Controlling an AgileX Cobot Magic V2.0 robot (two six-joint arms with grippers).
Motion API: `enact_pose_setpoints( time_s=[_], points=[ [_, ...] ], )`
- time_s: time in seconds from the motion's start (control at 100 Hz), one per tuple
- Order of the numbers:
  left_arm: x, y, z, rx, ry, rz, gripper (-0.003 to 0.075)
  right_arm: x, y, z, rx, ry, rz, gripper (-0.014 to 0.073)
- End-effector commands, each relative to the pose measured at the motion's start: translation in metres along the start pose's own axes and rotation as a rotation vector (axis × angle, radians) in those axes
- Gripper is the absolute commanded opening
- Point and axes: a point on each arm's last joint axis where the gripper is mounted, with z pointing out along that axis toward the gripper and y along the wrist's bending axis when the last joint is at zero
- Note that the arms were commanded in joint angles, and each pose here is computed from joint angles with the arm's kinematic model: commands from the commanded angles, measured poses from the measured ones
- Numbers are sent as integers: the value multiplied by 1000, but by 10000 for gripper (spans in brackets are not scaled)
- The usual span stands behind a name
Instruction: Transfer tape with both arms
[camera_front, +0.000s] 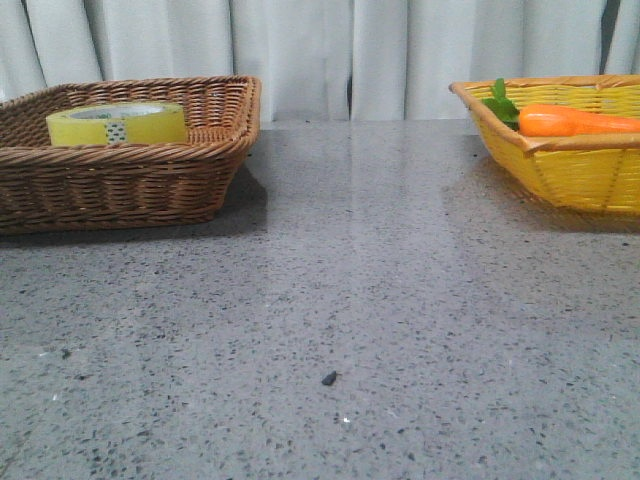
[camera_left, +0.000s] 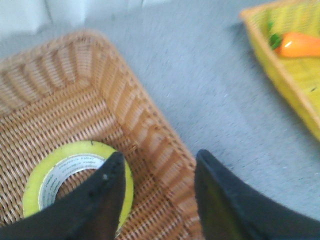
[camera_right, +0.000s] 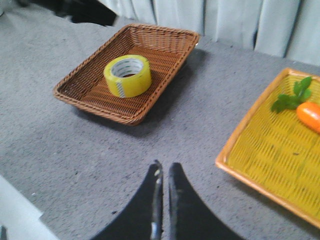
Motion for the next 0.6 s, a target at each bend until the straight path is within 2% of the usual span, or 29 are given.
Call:
enact_pose_setpoints(
  time_s=[0.0, 0.15, 0.33, 0.45, 0.59],
  points=[
    [-2, -27, -60, -7, -265, 66, 212, 4, -2, -20, 53, -197, -49, -64],
    [66, -40, -113, -27, -494, 101, 139, 53, -8, -44, 142, -385, -116, -64],
    [165, -34, -137, -75, -653, 100, -17, 103, -12, -38, 171, -560, -152, -66],
    [210, -32, -146, -89, -699, 100, -21, 122, -13, -31, 169, -612, -155, -66],
    [231, -31, -155, -114, -763, 120, -21, 133, -15, -18, 168, -584, -154, -66]
  ],
)
